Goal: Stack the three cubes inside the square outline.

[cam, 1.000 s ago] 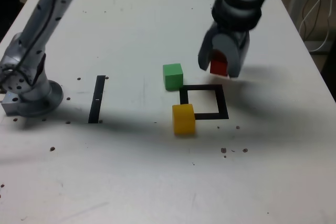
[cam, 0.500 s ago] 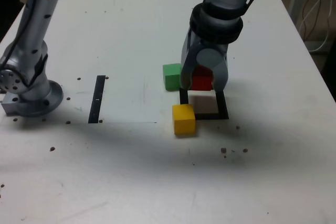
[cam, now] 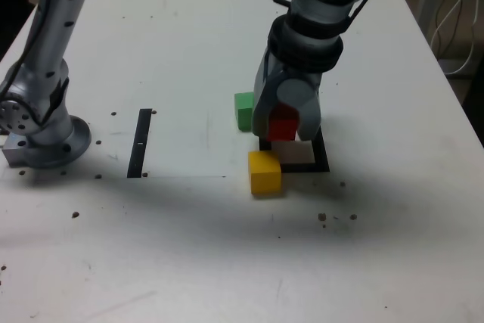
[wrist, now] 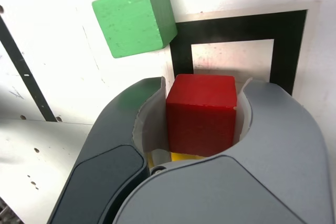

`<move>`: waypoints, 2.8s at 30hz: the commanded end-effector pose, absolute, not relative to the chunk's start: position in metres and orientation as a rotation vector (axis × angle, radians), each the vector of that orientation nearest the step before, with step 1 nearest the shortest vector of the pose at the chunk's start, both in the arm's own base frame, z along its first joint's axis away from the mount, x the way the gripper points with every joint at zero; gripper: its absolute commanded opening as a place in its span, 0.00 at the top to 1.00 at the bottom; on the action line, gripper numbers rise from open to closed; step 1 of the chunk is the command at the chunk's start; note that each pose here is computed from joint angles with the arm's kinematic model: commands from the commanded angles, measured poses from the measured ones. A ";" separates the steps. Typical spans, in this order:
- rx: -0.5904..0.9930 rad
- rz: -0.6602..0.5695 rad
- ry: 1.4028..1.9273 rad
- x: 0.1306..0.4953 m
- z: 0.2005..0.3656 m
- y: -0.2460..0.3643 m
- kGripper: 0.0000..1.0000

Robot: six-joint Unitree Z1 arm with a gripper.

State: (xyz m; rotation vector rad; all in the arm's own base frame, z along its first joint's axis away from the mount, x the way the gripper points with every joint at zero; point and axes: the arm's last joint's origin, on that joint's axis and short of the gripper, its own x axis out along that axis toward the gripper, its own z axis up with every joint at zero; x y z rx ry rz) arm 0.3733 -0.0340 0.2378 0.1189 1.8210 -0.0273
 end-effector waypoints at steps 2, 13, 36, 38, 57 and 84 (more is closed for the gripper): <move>0.109 -0.032 1.826 0.374 0.230 -0.035 0.75; 0.128 -0.018 1.792 0.381 0.220 -0.034 0.75; 0.178 -0.030 1.788 0.379 0.225 -0.033 0.05; 0.177 -0.030 1.777 0.376 0.231 -0.032 0.02; 0.108 -0.084 1.787 0.315 0.278 -0.075 0.01; 0.082 -0.123 1.771 0.322 0.214 -0.101 0.12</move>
